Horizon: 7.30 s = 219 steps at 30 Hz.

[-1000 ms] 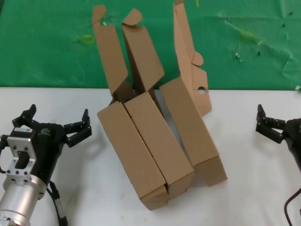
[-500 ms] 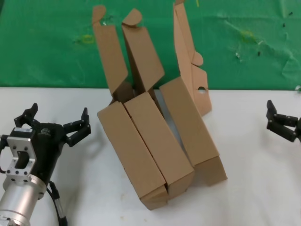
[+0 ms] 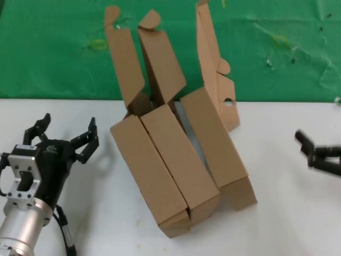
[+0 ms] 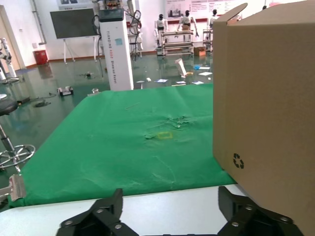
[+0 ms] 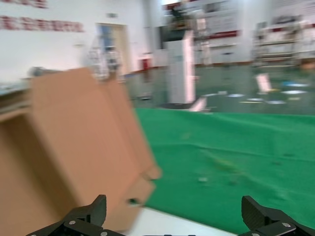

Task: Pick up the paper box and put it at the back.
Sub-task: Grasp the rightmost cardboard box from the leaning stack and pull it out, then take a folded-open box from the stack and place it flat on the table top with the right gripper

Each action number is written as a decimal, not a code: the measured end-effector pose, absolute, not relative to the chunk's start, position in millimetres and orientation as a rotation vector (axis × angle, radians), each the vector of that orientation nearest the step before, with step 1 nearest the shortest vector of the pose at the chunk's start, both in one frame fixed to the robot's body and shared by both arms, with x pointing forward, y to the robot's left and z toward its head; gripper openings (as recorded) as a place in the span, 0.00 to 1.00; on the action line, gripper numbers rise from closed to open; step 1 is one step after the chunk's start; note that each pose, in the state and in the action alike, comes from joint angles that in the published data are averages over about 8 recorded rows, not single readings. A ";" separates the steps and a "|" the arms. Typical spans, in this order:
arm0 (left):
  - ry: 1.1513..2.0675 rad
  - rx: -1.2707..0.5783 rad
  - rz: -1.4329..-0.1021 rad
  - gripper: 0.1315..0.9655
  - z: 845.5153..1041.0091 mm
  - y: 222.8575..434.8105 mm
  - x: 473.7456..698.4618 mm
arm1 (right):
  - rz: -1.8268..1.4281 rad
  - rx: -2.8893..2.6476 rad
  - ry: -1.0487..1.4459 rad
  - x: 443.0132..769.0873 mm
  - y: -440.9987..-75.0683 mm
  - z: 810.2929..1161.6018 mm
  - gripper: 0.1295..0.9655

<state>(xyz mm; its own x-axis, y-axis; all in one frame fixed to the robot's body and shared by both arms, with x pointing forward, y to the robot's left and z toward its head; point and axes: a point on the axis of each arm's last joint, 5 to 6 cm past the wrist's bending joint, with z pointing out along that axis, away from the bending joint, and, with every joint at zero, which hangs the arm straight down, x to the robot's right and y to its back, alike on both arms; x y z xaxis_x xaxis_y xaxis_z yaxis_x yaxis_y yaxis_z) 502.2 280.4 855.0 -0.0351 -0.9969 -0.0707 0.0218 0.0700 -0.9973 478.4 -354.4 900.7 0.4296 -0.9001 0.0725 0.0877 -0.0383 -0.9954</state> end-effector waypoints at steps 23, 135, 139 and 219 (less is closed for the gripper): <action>1.253 -1.125 -1.193 0.23 855.0 280.4 502.2 | -0.637 -1.851 0.497 434.9 -353.0 912.3 1.00; 1.253 -1.125 -1.193 0.01 855.0 280.4 502.2 | -1.614 -2.683 0.259 584.7 -197.5 1123.7 0.02; 1.253 -1.125 -1.193 0.01 855.0 280.4 502.2 | -1.606 -2.745 0.161 603.2 -173.6 1113.3 0.02; 1.253 -1.125 -1.193 0.01 855.0 280.4 502.2 | -1.271 -2.857 0.123 694.4 -108.7 1047.5 0.03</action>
